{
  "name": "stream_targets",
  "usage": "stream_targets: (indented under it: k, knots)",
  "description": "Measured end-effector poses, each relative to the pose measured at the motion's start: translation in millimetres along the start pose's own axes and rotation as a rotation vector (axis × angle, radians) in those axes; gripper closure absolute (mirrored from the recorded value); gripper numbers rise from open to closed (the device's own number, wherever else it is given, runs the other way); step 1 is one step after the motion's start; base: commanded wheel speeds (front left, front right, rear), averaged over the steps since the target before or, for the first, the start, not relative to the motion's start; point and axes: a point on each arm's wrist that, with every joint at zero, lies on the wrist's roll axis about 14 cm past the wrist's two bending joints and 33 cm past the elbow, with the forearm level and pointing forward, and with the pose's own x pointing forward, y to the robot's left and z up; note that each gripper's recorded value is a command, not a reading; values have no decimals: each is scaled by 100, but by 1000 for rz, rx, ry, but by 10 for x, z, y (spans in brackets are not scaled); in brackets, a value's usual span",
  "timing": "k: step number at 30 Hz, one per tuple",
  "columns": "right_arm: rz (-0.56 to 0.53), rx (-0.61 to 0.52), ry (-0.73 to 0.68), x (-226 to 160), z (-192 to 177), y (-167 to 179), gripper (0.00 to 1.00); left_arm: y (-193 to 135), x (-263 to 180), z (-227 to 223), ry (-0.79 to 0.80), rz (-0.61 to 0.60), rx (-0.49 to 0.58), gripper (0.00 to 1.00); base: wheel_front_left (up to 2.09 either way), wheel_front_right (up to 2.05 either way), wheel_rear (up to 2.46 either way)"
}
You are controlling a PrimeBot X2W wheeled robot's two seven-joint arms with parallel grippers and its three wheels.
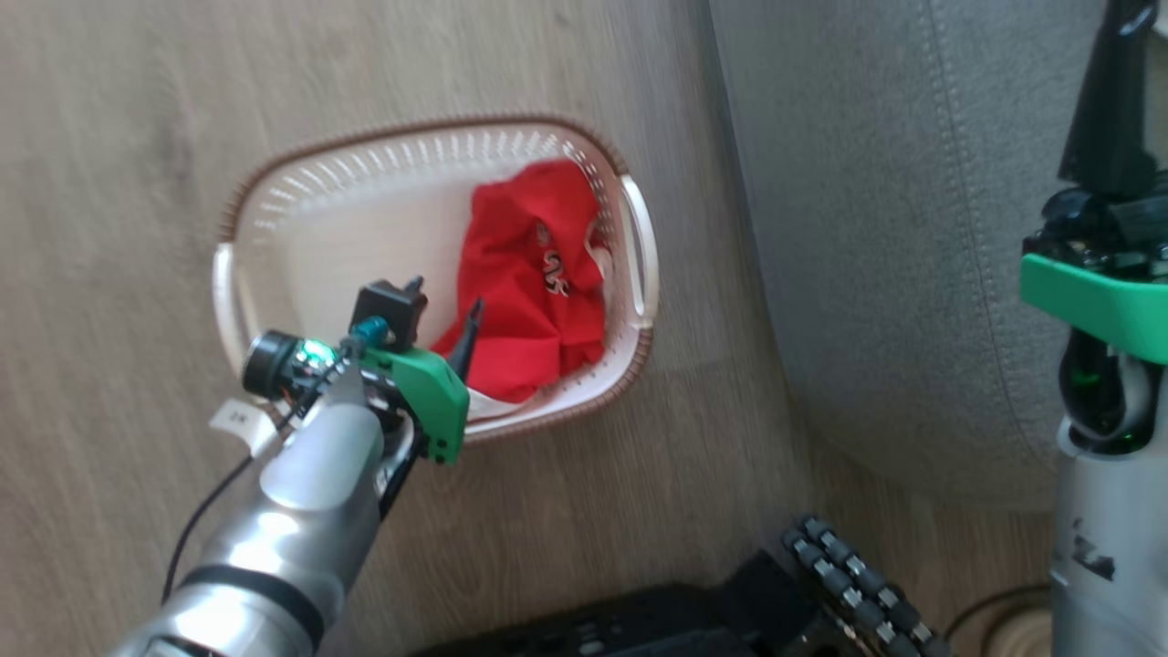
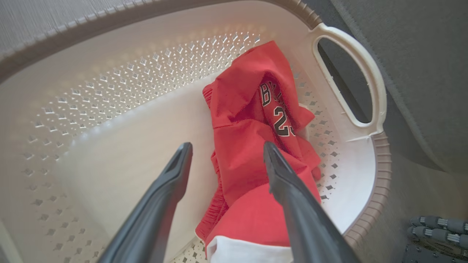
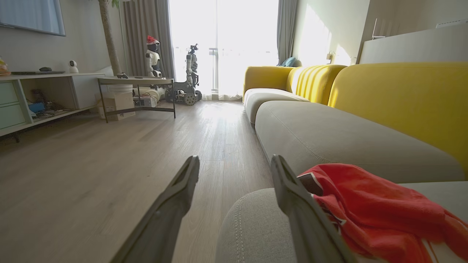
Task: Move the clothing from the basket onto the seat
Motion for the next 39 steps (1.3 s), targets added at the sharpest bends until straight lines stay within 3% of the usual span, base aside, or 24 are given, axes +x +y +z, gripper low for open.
stream_targets:
  k: [14,25,26,28,29,30,32,39]
  knots:
    - [42,-34,26,97,-327,75,0,113,596,-295,104,-28,-38,0,0,0,0]
    - [45,-54,43,75,-380,55,0,31,733,-374,150,-63,-23,1,0,0,0]
    - [45,-55,43,73,-375,55,0,15,737,-374,151,-70,-21,7,0,0,0]
    - [48,-57,43,69,-363,58,0,-10,745,-380,159,-78,-16,31,0,0,0]
    - [49,-58,42,67,-357,60,0,-22,748,-383,162,-81,-13,54,0,0,0]
    - [50,-58,41,67,-352,62,0,-30,752,-391,168,-84,-11,65,0,0,0]
    - [50,-60,42,65,-355,62,0,-35,764,-390,168,-86,-10,100,0,0,0]
    - [52,-50,37,71,-338,80,0,-2,737,-284,136,-89,-6,100,0,0,0]
